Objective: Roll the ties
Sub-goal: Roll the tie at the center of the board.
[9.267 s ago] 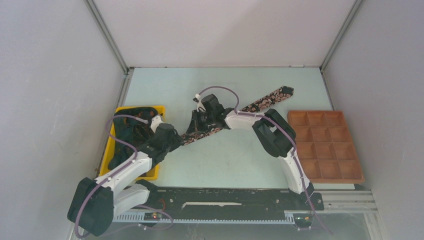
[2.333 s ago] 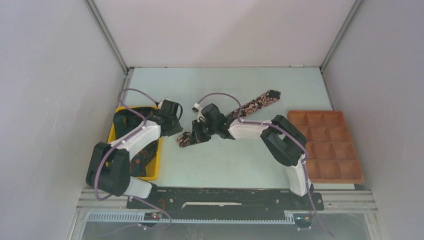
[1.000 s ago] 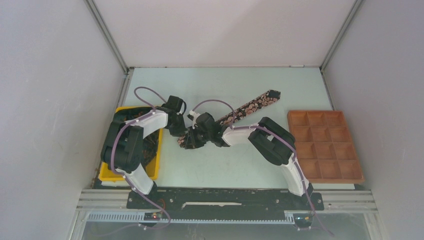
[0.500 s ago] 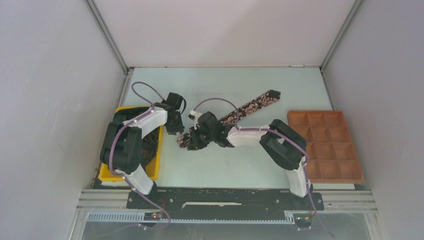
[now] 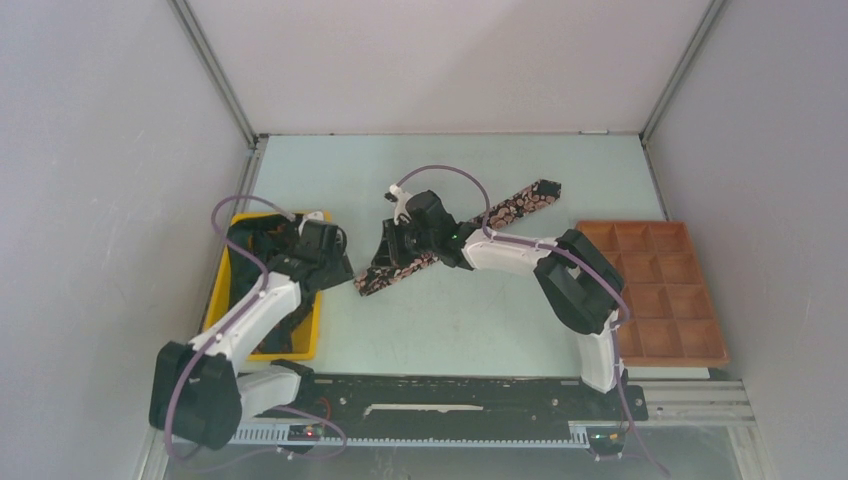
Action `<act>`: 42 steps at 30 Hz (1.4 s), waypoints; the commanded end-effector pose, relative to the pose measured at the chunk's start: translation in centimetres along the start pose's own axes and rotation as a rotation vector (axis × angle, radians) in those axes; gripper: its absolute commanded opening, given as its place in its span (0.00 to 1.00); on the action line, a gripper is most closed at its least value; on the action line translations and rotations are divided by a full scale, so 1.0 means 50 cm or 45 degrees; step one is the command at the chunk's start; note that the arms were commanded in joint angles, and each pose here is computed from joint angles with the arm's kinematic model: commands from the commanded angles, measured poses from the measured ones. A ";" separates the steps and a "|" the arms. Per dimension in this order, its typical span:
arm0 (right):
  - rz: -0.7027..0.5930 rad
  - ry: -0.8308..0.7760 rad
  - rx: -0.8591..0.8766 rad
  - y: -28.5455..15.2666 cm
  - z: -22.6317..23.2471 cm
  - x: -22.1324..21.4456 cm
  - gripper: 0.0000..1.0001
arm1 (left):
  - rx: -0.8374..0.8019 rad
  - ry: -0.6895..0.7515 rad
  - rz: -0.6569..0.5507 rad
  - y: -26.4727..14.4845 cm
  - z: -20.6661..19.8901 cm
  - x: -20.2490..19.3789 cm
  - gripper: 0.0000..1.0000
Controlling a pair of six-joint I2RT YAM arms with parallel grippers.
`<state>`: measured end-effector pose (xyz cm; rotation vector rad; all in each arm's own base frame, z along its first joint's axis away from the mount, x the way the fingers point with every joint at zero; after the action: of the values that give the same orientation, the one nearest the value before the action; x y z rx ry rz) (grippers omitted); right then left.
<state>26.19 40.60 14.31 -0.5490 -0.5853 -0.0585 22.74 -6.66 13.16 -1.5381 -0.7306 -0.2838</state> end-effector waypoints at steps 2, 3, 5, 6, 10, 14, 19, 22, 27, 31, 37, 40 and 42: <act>0.037 0.015 0.023 0.027 0.006 0.018 0.13 | -0.130 -0.106 -0.149 -0.019 0.000 -0.006 0.58; 0.041 0.018 0.021 0.031 0.004 0.020 0.13 | -0.139 -0.115 -0.157 -0.021 0.002 -0.011 0.59; 0.050 0.023 0.016 0.040 0.001 0.019 0.13 | -0.160 -0.124 -0.164 -0.023 0.004 -0.020 0.59; 0.054 0.028 0.011 0.043 -0.003 0.019 0.13 | -0.166 -0.129 -0.167 -0.024 0.006 -0.023 0.60; 0.067 0.045 -0.005 0.056 -0.021 0.015 0.12 | -0.193 -0.141 -0.182 -0.027 0.008 -0.032 0.60; 0.081 0.063 -0.025 0.064 -0.042 0.007 0.12 | -0.218 -0.153 -0.192 -0.026 0.007 -0.037 0.60; 0.095 0.074 -0.045 0.069 -0.060 -0.002 0.11 | -0.238 -0.165 -0.193 -0.022 0.005 -0.041 0.60; 0.101 0.081 -0.052 0.069 -0.069 -0.008 0.11 | -0.254 -0.171 -0.194 -0.021 0.003 -0.044 0.60; 0.095 0.088 -0.056 0.064 -0.081 -0.007 0.11 | -0.281 -0.182 -0.194 -0.017 -0.002 -0.047 0.60; 0.093 0.097 -0.066 0.062 -0.093 -0.008 0.11 | -0.321 -0.208 -0.197 -0.011 -0.010 -0.048 0.61; 0.106 0.116 -0.077 0.062 -0.111 -0.020 0.11 | -0.387 -0.262 -0.221 -0.002 -0.022 -0.047 0.66; 0.113 0.125 -0.088 0.063 -0.122 -0.026 0.11 | -0.392 -0.282 -0.221 0.005 -0.025 -0.048 0.67; 0.117 0.130 -0.095 0.063 -0.128 -0.031 0.10 | -0.394 -0.294 -0.213 0.012 -0.027 -0.052 0.67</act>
<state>28.59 39.91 8.13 -0.6554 -0.4617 -0.0161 20.42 -8.14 10.87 -1.7860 -0.9673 -0.3493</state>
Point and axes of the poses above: each gripper's point midway between its finger pads, its own y axis out along the fingers, its own z axis along the line the jaws close on, x = y × z, the point moved 7 cm from there along -y, back along the fingers, and after that the axes turned 3 degrees about y, right-handed, at the moved point
